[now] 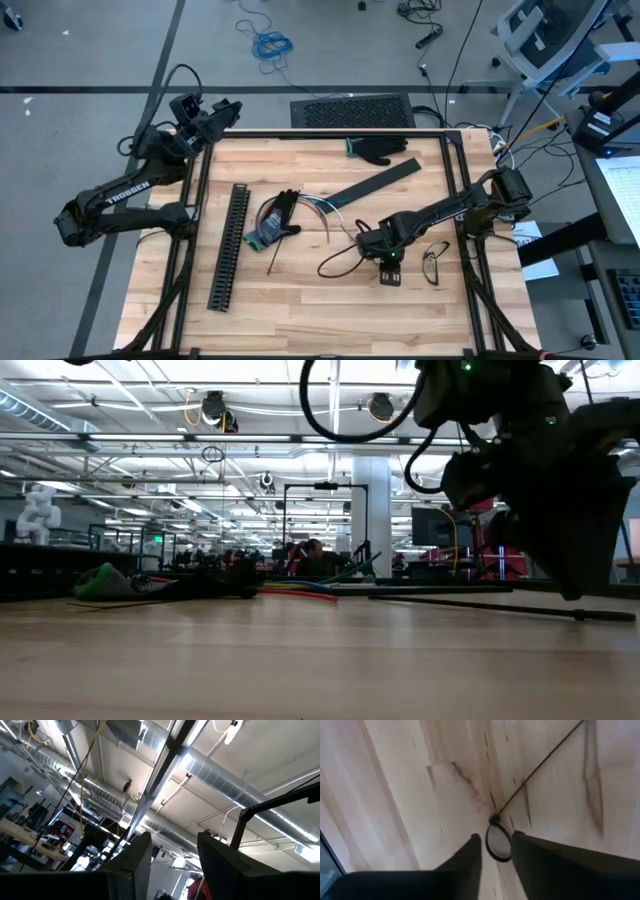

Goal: Ziptie cables
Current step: Wrap the cable wires with the black zip tie

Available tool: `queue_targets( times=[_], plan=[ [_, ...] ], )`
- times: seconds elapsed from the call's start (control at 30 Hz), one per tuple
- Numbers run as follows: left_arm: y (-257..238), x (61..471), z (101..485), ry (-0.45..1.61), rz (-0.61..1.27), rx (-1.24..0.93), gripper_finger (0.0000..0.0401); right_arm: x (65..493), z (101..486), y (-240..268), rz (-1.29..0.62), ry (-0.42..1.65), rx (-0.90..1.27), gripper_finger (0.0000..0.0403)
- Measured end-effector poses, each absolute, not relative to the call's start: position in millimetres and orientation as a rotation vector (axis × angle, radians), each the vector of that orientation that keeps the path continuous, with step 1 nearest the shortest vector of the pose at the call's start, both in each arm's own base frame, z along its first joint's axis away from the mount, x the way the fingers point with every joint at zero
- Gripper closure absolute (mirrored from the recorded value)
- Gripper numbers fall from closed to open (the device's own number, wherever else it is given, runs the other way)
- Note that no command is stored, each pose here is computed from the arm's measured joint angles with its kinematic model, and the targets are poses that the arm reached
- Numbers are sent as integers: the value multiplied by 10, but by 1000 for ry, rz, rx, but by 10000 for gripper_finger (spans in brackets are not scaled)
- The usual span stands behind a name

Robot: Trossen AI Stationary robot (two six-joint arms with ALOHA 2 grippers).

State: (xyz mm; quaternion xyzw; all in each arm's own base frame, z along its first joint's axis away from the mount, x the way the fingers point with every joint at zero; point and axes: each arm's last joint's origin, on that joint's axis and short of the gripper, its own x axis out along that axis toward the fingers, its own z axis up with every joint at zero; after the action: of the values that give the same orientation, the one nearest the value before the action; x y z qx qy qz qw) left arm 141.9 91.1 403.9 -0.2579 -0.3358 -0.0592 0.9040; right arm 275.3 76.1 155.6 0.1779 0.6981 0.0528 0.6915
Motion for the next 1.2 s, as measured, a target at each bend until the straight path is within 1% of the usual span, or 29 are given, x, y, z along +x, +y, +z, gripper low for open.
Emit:
queue_targets(
  times=[0.13, 0.27, 0.37, 0.43, 0.57, 0.63, 0.7, 0.73, 0.8, 0.87, 0.9, 1.0, 1.1, 1.2],
  plan=[
    [922, 1431, 4022, -681, -106, -548, 246, 2643, 1575, 740, 120, 1591, 379, 239],
    [930, 1438, 4011, -673, -86, -531, 246, 2487, 1653, 718, 166, 1687, 292, 188],
    [948, 1454, 3981, -638, -52, -496, 246, 2363, 1732, 674, 155, 1753, 213, 164],
    [987, 1490, 3879, -518, 21, -475, 246, 2316, 1813, 618, 101, 1733, 150, 158],
    [966, 1460, 3544, -157, 201, -481, 246, 2322, 2012, 422, -115, 1549, 137, 159],
    [915, 1476, 3351, 32, 225, -540, 246, 2355, 2134, 282, -233, 1402, 179, 163],
    [839, 1485, 3160, 221, 235, -611, 246, 2443, 2271, 125, -315, 1199, 271, 166],
    [798, 1488, 3098, 286, 237, -623, 246, 2516, 2342, 41, -328, 1083, 333, 166],
    [723, 1478, 3047, 352, 257, -609, 246, 2674, 2470, -129, -351, 858, 436, 167],
    [663, 1448, 3028, 381, 295, -593, 246, 2836, 2516, -251, -341, 706, 489, 167],
    [643, 1437, 3044, 368, 319, -583, 246, 2912, 2509, -292, -328, 672, 499, 167],
    [536, 1380, 3026, 361, 352, -625, 246, 3098, 2376, -345, -313, 687, 471, 167],
    [370, 1331, 2761, 494, 356, -752, 246, 3235, 2374, -392, -299, 668, 420, 167],
    [203, 1351, 2470, 613, 378, -854, 246, 3259, 2413, -457, -314, 658, 359, 167]
  ],
)
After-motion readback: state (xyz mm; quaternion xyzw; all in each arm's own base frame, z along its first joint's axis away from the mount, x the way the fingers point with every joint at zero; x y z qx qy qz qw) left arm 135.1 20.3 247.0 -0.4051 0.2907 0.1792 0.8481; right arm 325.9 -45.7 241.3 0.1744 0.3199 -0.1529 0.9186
